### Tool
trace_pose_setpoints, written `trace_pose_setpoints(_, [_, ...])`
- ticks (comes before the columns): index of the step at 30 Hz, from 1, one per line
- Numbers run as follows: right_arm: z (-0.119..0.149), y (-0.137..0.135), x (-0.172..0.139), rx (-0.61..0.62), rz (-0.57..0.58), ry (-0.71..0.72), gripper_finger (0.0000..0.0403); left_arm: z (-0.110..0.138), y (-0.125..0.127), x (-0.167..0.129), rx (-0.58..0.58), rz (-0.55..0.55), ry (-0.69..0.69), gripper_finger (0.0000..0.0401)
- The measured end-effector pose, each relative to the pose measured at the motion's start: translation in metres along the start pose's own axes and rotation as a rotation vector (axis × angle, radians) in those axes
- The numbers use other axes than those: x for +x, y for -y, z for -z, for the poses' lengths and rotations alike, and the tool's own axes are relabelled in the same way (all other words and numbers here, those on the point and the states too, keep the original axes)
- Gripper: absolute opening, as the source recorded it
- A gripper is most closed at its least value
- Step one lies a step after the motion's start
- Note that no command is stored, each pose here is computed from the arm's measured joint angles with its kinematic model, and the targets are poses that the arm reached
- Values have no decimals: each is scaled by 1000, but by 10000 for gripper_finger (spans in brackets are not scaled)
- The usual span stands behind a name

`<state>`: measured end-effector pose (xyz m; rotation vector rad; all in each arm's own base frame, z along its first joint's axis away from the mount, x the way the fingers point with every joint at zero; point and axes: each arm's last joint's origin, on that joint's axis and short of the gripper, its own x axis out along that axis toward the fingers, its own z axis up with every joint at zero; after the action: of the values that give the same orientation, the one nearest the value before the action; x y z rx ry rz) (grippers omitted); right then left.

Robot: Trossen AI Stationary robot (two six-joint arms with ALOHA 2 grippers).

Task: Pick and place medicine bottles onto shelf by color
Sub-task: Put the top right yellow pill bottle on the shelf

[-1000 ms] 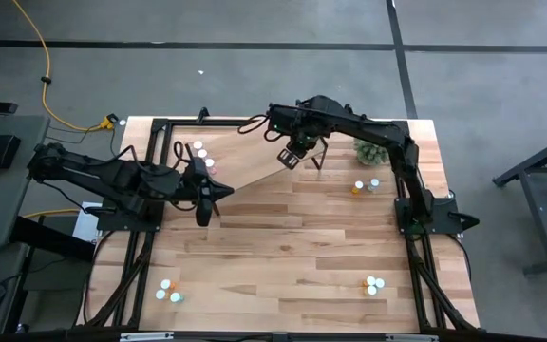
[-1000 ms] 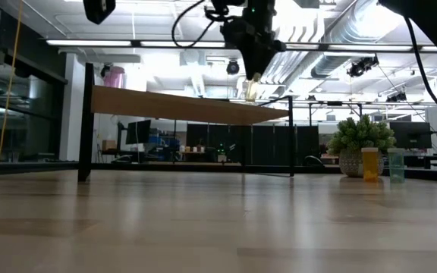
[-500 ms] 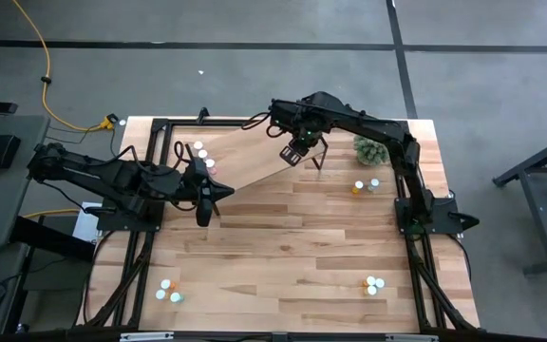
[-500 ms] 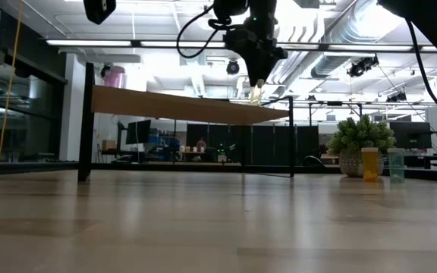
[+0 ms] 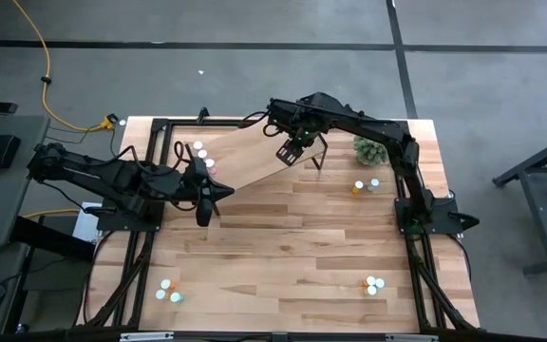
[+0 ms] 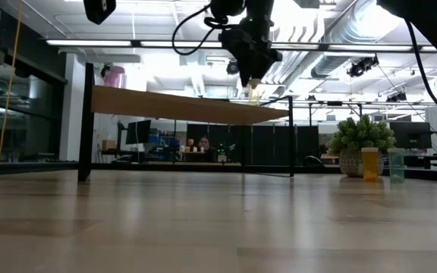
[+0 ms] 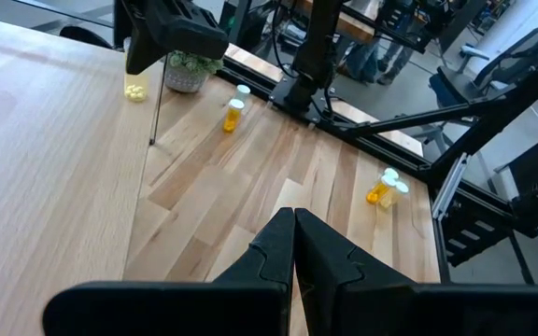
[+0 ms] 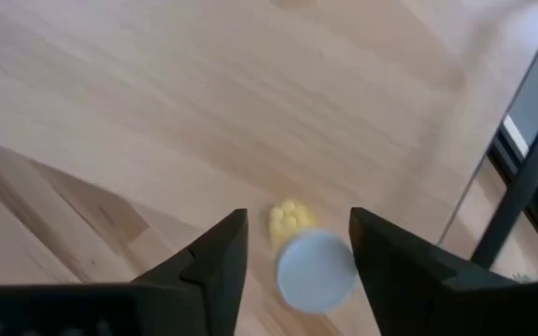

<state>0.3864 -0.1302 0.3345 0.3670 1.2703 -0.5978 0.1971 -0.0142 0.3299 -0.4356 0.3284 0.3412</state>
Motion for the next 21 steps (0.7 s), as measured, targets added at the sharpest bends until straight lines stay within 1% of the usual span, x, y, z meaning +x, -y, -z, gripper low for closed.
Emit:
trace_pose_setpoints(6, [-6, 1, -4, -57, -15, 72, 188, 0, 0, 0, 0, 0, 0, 0])
trace_pose_setpoints(11, [-7, 4, -22, -114, -32, 165, 188, 0, 0, 0, 0, 0, 0, 0])
trace_pose_setpoints(14, [-3, 8, -39, -136, -41, 220, 188, 0, 0, 0, 0, 0, 0, 0])
trace_pose_setpoints(18, [16, 18, -57, -149, -25, 251, 189, 0, 0, 0, 0, 0, 0, 0])
trace_pose_setpoints(21, [44, 27, -60, -108, -37, 311, 189, 0, 0, 0, 0, 0, 0, 0])
